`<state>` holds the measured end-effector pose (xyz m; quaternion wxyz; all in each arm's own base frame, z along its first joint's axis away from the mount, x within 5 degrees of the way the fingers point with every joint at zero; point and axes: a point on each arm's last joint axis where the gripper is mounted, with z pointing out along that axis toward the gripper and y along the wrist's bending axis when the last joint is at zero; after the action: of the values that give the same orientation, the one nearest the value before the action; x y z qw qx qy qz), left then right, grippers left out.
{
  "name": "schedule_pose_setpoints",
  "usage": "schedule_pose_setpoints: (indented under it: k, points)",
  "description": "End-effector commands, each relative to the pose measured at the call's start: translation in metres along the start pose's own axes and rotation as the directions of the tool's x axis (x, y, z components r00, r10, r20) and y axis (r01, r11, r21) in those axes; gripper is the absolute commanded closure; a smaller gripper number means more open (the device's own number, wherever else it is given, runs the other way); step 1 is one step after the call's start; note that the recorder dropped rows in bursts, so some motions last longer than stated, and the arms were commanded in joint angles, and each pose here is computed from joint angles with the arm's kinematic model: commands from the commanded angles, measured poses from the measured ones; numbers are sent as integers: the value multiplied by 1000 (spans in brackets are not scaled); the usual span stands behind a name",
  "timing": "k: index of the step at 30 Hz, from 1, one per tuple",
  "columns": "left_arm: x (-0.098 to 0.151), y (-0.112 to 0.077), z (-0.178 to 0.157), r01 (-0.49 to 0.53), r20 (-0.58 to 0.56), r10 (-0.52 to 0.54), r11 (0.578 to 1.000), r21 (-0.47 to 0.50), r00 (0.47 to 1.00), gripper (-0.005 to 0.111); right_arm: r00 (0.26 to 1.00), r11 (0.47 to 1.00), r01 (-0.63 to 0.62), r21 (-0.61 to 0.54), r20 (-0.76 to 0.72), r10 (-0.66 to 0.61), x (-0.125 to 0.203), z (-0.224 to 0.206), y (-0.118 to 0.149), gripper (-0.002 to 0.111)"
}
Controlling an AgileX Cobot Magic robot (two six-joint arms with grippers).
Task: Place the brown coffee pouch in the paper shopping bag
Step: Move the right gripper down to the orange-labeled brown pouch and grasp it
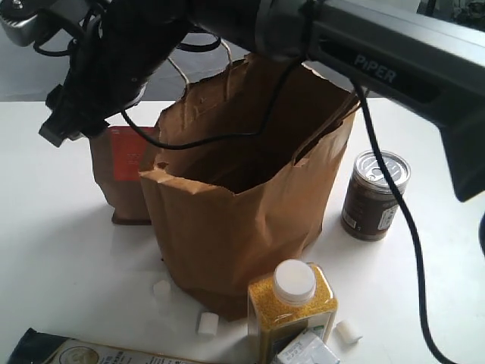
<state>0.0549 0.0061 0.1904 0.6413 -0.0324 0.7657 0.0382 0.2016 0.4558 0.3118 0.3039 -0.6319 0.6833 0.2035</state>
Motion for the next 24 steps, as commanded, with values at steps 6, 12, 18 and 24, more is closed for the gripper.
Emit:
schedule_pose_setpoints:
  k: [6,12,18,24]
  points:
    - [1,0,0,-1,2,1,1000,-5,1000,107,999,986,43,162,-19,-40,5,13,-19,48]
    - [1,0,0,-1,2,1,1000,-5,1000,107,998,987,33,157,-51,-25,17,35,-24,48]
    - [1,0,0,-1,2,1,1000,-5,1000,107,996,990,13,143,-93,0,31,59,-28,48]
    - [1,0,0,-1,2,1,1000,-5,1000,107,991,990,8,143,-130,11,43,75,-34,49]
